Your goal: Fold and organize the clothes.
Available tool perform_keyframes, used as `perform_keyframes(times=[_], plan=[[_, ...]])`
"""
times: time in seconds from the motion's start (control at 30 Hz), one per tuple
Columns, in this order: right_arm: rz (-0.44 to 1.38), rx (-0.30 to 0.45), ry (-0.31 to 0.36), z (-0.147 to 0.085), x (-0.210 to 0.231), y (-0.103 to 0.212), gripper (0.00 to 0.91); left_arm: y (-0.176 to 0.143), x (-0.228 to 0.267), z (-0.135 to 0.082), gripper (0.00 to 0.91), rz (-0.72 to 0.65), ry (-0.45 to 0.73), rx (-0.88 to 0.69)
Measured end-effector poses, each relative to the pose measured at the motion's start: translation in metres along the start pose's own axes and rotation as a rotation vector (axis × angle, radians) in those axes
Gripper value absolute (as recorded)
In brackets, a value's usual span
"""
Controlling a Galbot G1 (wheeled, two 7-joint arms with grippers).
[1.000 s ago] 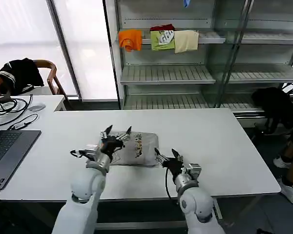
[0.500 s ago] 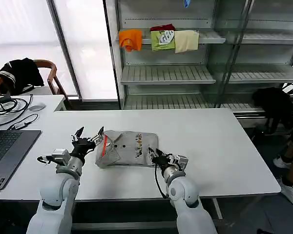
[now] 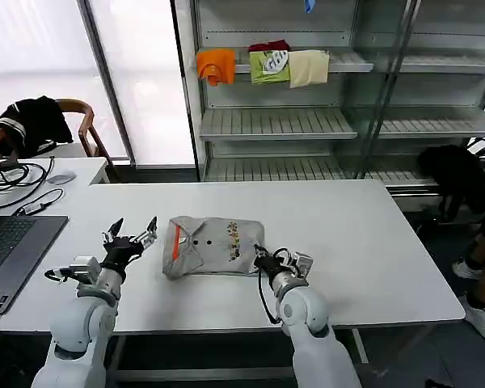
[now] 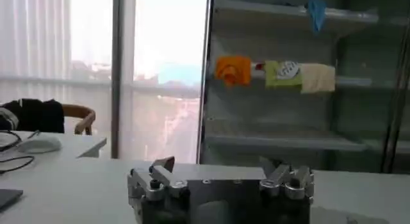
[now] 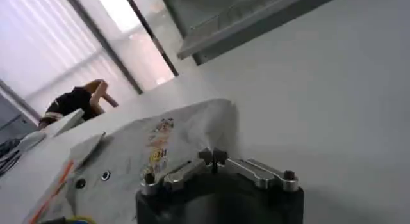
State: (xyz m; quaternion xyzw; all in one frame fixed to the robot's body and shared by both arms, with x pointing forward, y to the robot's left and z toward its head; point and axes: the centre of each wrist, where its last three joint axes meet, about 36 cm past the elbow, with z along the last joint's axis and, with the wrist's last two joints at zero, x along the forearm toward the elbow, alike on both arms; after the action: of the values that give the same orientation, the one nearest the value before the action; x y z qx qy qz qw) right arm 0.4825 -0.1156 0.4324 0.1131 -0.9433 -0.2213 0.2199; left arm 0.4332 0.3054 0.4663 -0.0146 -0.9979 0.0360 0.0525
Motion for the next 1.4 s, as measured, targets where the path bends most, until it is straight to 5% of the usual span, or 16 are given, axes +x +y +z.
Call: perform_keyframes(times=[0.43, 0.47, 0.5, 0.73, 1.1, 1.4], plan=[[-0.021, -0.070, -0.089, -0.026, 0.032, -0.002, 0.000, 0.002, 0.008, 0.020, 0.907, 0.007, 0.024, -0.002], [-0.021, -0.066, -0.092, -0.027, 0.034, -0.003, 0.675, 0.002, 0.009, 0.023, 0.907, 0.007, 0.028, -0.002], [-0.019, -0.056, -0.092, -0.027, 0.035, -0.006, 0.907, 0.002, 0.010, 0.025, 0.907, 0.007, 0.030, -0.002], [0.061, 0.114, -0.106, -0.030, 0.046, -0.037, 0.907, 0.003, 0.016, 0.030, 0.907, 0.003, 0.031, -0.003], [0.221, 0.504, -0.175, -0.031, 0.069, -0.064, 0.907, 0.019, 0.028, 0.040, 0.907, -0.028, 0.034, -0.011], [0.308, 0.610, -0.218, -0.047, 0.097, -0.086, 0.907, 0.036, 0.036, 0.047, 0.907, -0.078, 0.057, 0.012]])
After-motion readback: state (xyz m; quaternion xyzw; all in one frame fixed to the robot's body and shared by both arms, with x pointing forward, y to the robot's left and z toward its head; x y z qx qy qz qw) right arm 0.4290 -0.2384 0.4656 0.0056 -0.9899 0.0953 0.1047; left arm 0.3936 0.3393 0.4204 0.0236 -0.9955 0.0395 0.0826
